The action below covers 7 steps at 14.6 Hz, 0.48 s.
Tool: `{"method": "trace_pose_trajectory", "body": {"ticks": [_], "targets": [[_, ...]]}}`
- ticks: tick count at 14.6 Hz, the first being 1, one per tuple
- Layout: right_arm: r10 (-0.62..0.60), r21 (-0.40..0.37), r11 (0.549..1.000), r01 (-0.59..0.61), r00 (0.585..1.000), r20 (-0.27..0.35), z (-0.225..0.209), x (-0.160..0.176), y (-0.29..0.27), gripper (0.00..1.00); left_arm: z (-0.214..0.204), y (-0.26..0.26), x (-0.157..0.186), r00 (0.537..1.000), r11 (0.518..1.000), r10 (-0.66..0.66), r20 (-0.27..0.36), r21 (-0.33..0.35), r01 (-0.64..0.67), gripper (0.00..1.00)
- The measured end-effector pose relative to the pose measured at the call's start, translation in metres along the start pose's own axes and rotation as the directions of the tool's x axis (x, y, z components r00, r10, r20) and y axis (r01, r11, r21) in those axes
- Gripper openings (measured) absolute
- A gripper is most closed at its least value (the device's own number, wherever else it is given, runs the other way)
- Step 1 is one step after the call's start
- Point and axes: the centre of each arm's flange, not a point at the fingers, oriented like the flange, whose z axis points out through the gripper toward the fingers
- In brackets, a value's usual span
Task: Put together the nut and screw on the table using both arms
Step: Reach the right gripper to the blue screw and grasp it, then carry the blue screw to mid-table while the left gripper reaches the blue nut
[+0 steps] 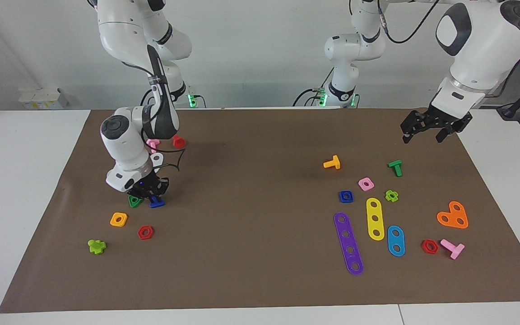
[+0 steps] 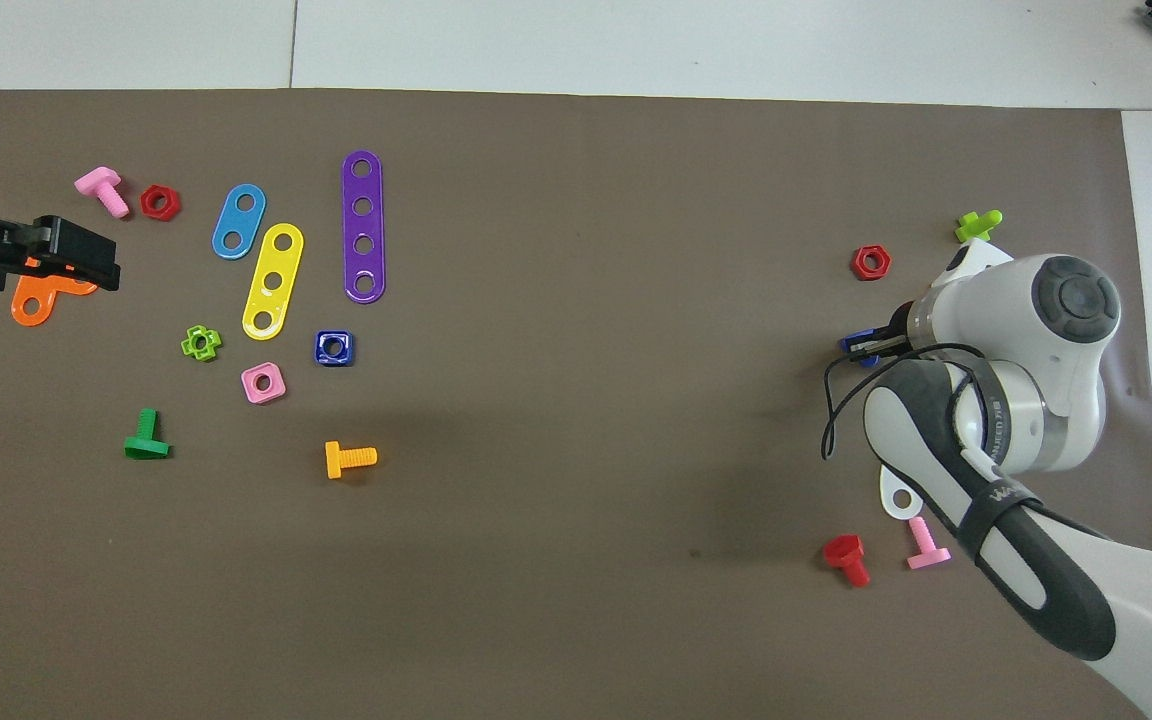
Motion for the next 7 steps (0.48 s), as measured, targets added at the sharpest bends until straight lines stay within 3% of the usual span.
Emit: {"method": "trace_pose_trajectory", "body": {"ticks": [4,7], "targets": [[0.0,-0.001,1.0,0.0,1.0,-0.01,-0.01,0.006,0.0,0.19,-0.001,0.0,-0.001,1.0,1.0,-0.001,-0.001,0.0,0.001,1.0],[0.049,0.001,0.999,-0.049,0.998,-0.044,-0.056,0.027,-0.013,0.19,-0.001,0.0,-0.001,1.0,1.0,0.0,-0.001,0.0,0.0,1.0]]}}
